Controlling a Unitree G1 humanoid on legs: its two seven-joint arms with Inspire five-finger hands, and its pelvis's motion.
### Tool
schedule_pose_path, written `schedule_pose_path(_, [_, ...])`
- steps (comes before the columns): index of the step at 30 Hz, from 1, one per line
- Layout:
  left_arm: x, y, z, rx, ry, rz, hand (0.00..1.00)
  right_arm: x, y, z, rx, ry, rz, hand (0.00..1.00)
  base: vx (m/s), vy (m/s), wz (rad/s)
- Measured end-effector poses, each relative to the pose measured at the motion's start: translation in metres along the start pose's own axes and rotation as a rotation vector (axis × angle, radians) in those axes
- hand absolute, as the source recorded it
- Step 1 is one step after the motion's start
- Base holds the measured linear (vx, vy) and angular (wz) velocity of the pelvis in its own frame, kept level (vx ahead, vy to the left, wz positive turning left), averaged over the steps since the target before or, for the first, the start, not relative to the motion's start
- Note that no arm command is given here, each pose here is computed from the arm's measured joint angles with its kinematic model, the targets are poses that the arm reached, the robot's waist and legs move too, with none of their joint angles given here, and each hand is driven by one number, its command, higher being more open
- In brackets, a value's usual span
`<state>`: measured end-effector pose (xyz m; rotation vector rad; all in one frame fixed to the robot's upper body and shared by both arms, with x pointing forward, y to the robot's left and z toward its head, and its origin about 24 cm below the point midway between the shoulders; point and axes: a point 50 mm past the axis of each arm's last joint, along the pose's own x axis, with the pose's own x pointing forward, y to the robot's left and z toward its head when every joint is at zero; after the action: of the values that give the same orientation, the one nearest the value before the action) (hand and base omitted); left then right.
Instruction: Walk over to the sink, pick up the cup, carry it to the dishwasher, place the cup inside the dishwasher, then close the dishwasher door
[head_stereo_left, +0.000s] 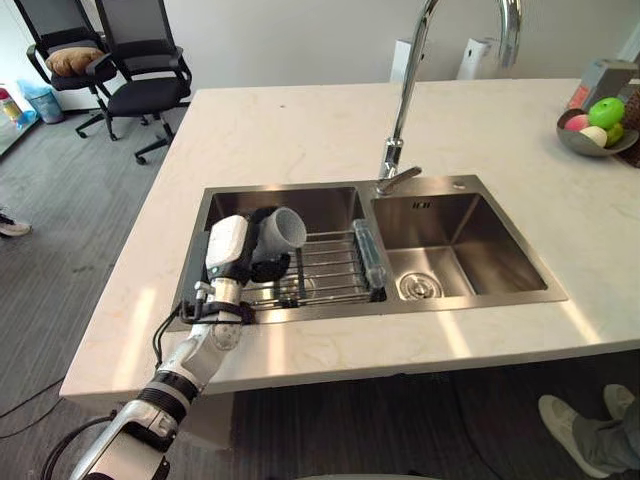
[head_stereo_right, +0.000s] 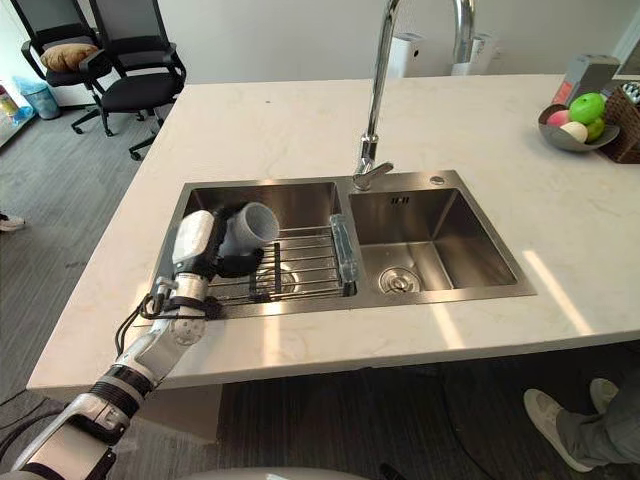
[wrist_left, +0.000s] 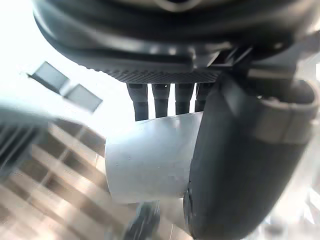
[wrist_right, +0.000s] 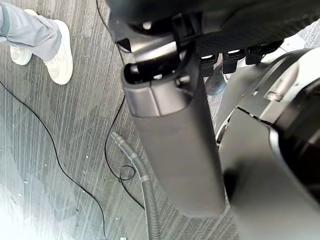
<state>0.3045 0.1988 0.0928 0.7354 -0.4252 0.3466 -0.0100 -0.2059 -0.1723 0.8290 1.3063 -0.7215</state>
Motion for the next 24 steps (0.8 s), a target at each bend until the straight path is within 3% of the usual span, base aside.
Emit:
schedule_pose_path(1, [0.002,0.004,0.002,-0.021,-0.001,0.033,0.0,0.0,-0.001,0.0,0.007,-0.002,0.0,1.0,0.03,-0.024,0.05])
schedule_pose_path(3, [0.013,0.033,0.017,-0.21,-0.011,0.293,0.0,-0.001,-0.006,-0.004,0.072,-0.009,0.003,1.0,0.01,-0.009,0.05])
schedule_pose_path(5, [0.013,0.054,0.029,-0.378,-0.042,0.456,0.0,-0.001,-0.007,-0.006,0.108,-0.015,0.003,1.0,-0.01,0.002,0.05])
schedule_pose_path(8, [0.004,0.07,0.04,-0.694,-0.041,0.585,0.0,-0.001,-0.009,-0.01,0.121,-0.02,-0.001,1.0,-0.05,0.013,0.08])
schedule_pose_path(16, [-0.029,0.034,0.02,-1.346,0.265,0.55,0.0,-0.001,-0.009,-0.018,0.143,-0.024,-0.013,1.0,-0.09,0.028,0.11])
schedule_pose_path(21, [-0.028,0.029,0.024,-1.526,0.24,0.483,0.0,-0.001,-0.008,-0.027,0.141,-0.025,-0.033,1.0,-0.02,0.02,0.05])
schedule_pose_path(24, [-0.033,0.035,0.027,-1.528,0.206,0.471,0.0,-0.001,-0.006,-0.029,0.128,-0.034,-0.042,1.0,0.01,0.016,0.04])
